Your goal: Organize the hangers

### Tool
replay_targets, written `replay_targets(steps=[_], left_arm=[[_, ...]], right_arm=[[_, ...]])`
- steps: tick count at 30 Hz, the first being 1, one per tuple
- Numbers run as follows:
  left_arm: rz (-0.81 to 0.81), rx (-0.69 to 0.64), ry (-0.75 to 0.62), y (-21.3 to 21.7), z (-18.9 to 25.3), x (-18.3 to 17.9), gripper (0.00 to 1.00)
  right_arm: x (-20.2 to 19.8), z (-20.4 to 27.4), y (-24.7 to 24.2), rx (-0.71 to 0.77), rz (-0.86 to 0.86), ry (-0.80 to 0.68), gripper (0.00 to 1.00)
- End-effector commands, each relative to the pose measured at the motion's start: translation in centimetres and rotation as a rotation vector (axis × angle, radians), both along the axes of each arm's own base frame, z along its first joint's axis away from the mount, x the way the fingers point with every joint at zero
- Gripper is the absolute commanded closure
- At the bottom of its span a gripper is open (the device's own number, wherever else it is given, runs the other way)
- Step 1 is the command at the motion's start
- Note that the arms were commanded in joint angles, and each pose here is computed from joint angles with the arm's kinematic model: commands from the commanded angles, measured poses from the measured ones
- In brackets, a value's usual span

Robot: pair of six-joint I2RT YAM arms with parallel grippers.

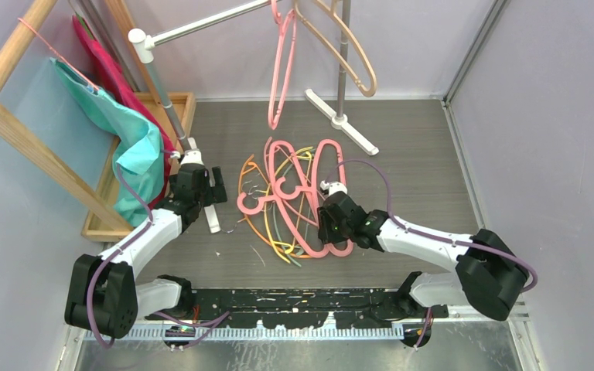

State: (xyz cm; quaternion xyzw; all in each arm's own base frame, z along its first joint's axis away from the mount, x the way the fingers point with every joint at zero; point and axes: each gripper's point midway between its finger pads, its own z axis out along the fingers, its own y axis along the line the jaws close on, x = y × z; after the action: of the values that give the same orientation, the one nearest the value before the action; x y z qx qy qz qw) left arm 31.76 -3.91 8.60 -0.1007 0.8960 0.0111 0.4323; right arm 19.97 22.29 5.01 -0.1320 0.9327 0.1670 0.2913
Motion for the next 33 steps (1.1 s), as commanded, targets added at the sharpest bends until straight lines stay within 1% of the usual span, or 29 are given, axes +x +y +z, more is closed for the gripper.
replay_targets(steps=[1,4,5,8,10,13,19,22,24,27,29,30,31,33], left_arm=[[0.006,-0.023,-0.055,-0.2,1.3,0.7,0.02],[0.005,-0.023,-0.054,-0.2,1.3,0.7,0.02],[0.005,-0.023,-0.054,-0.2,1.3,0.7,0.02],[0.005,-0.024,-0.053,-0.2,1.3,0.8,0.02],[0.003,-0.025,-0.050,-0.3,1.2,0.7,0.02],[0.000,-0.027,-0.049,-0.4,1.1,0.8,0.02],[0.001,-0.027,-0.051,-0.3,1.2,0.8,0.02],[0.002,-0.027,-0.052,-0.3,1.2,0.7,0.02],[0.002,-0.027,-0.052,-0.3,1.2,0.8,0.02],[0.001,-0.027,-0.051,-0.3,1.2,0.8,0.02],[0.000,-0.027,-0.051,-0.4,1.2,0.8,0.02],[0.002,-0.027,-0.051,-0.3,1.2,0.8,0.02],[0.002,-0.027,-0.050,-0.3,1.2,0.8,0.02],[0.002,-0.027,-0.053,-0.3,1.2,0.8,0.02]], right_arm=[[0.7,-0.2,0.7,0.025,-0.011,-0.021,0.60],[0.7,-0.4,0.7,0.022,-0.014,-0.019,0.62],[0.7,-0.3,0.6,0.020,-0.016,-0.024,0.65],[0.9,0.0,0.5,0.019,-0.024,-0.039,0.77],[1.1,0.8,0.4,0.023,-0.033,-0.054,0.79],[1.4,2.8,0.6,0.044,-0.026,-0.083,0.79],[1.9,8.0,0.8,0.081,0.001,-0.158,0.73],[1.7,8.6,1.2,0.102,0.021,-0.161,0.70],[1.4,8.3,1.6,0.119,0.036,-0.148,0.70],[1.1,8.4,2.6,0.170,0.055,-0.132,0.78],[1.0,8.9,3.1,0.206,0.065,-0.134,0.88],[1.0,9.5,3.4,0.227,0.072,-0.144,0.95],[1.0,10.1,3.5,0.246,0.073,-0.156,0.99],[1.2,11.7,3.6,0.284,0.071,-0.195,0.99]])
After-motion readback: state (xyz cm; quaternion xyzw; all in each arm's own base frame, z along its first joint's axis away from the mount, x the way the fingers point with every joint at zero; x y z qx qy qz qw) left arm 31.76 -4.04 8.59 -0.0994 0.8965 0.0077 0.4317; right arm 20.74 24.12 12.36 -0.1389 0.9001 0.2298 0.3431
